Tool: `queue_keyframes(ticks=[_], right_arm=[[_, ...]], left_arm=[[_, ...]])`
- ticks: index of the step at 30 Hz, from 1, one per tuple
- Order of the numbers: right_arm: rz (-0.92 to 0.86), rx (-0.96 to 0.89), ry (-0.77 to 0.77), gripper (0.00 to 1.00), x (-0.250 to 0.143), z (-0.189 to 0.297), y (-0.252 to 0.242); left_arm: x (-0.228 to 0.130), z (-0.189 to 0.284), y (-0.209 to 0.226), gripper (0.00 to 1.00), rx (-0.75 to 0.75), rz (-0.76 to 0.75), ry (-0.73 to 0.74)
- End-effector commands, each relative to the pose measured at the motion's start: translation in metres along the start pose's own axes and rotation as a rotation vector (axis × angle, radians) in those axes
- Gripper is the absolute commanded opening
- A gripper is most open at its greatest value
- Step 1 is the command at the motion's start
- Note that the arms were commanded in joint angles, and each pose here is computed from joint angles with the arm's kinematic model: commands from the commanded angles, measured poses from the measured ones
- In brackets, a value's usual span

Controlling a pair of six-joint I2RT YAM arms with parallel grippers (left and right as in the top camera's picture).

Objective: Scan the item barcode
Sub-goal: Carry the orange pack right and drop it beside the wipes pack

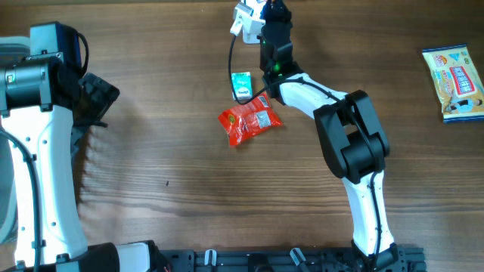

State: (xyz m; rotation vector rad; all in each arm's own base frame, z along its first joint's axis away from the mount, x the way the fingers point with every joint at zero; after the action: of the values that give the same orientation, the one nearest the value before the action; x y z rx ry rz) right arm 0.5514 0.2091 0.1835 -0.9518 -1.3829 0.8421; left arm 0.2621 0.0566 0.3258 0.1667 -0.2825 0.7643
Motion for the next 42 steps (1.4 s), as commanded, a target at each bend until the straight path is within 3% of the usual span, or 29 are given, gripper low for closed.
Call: queue_keyframes(ticks=[1,5,7,11,17,25,29,31,35,42], right_arm=[[-0.054,-0.003,-0.026,0.05,0.007,-0.001,0.001],[-0.116,-0.108,0.196,0.05,-0.041,-0.012,-0.018],[-0.171,-0.201,0.359,0.04,-0.083,-0.019,-0.036],[-0.304,-0.551,0.84,0.04,-0.207,-0.007,-0.089],[-0.275,-0.805,1.229,0.04,-0.316,0.028,-0.129],[-0.134,-0.805,1.471,0.08,-0.398,0.076,-0.123],[-0.089,-0.78,1.549,0.56,-0.433,0.106,-0.11],[-0.092,-0.789,1.561,0.68,-0.44,0.112,-0.11],[-0.108,-0.808,1.552,0.73,-0.439,0.112,-0.109],[-0.109,-0.798,1.532,0.72,-0.428,0.107,-0.108]], left_arm=[[0.001,0.0,0.002,1.0,0.003,0.019,-0.002],[0.001,0.0,0.002,1.0,0.003,0.019,-0.002],[0.001,0.0,0.002,1.0,0.003,0.019,-0.002],[0.001,0.0,0.002,1.0,0.003,0.019,-0.002],[0.001,0.0,0.002,1.0,0.003,0.019,-0.002],[0.001,0.0,0.002,1.0,0.003,0.019,-0.002],[0.001,0.0,0.002,1.0,0.003,0.019,-0.002],[0.001,0.0,0.002,1.0,0.003,0.019,-0.002],[0.001,0.0,0.002,1.0,0.003,0.019,-0.002],[0.001,0.0,0.002,1.0,0.003,0.019,-0.002]])
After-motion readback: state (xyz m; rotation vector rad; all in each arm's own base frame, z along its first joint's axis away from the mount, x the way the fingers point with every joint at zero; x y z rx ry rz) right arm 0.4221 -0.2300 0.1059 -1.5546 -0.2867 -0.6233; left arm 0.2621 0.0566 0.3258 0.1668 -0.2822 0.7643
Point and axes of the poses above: each gripper's point midway between its finger pads, its own z axis back along the fingers, its own y axis along the line the jaws close on, x = y × z, the point moved 7 cm from there along z, back along the fingers, and after that the axes turned 15 degrees about -z, right-handed, at the moved point
